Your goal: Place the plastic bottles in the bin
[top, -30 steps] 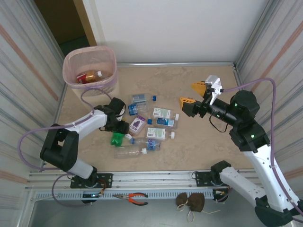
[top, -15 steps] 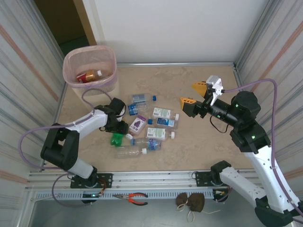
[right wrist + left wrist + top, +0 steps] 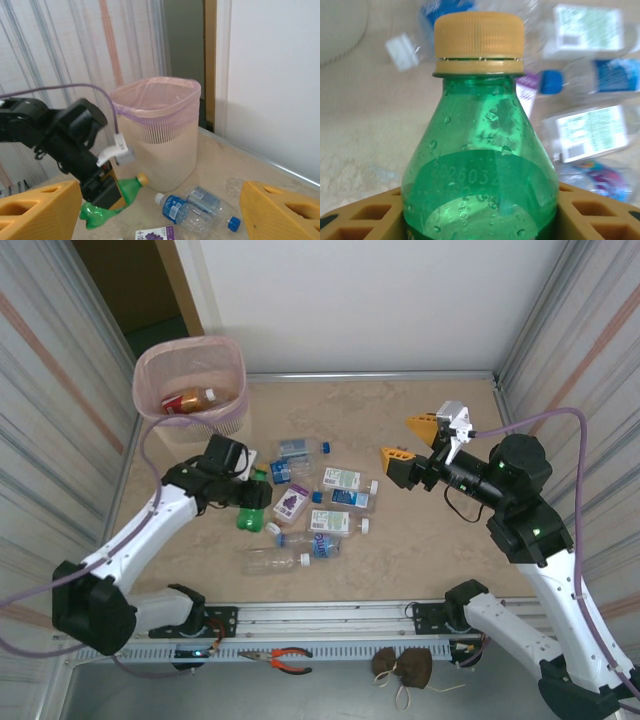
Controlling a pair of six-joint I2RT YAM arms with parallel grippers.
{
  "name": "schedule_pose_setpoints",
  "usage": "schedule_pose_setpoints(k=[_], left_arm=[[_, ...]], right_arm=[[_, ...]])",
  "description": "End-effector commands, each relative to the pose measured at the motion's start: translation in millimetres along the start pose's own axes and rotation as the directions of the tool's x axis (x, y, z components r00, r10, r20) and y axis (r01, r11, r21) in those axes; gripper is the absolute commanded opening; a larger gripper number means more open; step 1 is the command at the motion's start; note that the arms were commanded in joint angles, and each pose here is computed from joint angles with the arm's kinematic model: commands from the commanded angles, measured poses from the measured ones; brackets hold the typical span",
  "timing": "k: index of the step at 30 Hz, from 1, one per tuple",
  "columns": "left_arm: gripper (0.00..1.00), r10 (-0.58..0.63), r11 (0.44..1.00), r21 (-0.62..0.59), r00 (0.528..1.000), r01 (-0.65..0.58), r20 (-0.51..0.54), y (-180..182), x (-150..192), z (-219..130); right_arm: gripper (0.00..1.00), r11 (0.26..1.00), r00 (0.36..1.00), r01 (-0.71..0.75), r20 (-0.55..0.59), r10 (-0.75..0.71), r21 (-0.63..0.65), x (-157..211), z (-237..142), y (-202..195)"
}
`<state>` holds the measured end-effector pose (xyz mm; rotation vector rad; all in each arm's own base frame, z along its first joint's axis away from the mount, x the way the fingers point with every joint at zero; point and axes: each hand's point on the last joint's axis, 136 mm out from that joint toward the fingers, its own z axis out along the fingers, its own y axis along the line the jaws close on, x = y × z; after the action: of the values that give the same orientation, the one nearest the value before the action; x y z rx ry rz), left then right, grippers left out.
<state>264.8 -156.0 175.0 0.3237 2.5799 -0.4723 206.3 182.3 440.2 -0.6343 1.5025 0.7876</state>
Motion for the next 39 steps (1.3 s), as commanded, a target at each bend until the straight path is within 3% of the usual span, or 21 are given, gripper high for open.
schedule_pose_setpoints(k=[1,5,12,22,29,39], left_arm=[[0.57,0.029,0.992,0.12,0.992,-0.044,0.122,-28,-29,-37],[0.57,0.049,0.977,0.189,0.966,-0.099,0.255,-51,-63,-73],[0.56,0.061,0.969,0.188,0.892,-0.161,0.448,-66,-121,-132],[0.55,0.065,0.994,0.034,0.786,-0.108,0.614,-25,-209,-189],[0.55,0.032,0.999,-0.053,0.777,0.002,0.629,34,-251,-190],[0.54,-0.021,0.985,-0.139,0.86,0.107,0.51,119,-263,-130]], right_arm=[[0.81,1.0,0.999,0.001,0.047,0.0,-0.005,-17,-8,7],[0.81,1.0,0.999,0.005,0.052,-0.005,-0.006,-18,-9,8],[0.81,1.0,0.998,0.017,0.062,-0.017,-0.006,-21,-12,9],[0.81,1.0,0.998,0.019,0.065,-0.018,-0.012,-21,-12,10],[0.81,1.0,0.998,0.024,0.065,-0.023,-0.007,-22,-12,10],[0.81,1.0,0.998,0.017,0.057,-0.017,-0.001,-19,-12,8]])
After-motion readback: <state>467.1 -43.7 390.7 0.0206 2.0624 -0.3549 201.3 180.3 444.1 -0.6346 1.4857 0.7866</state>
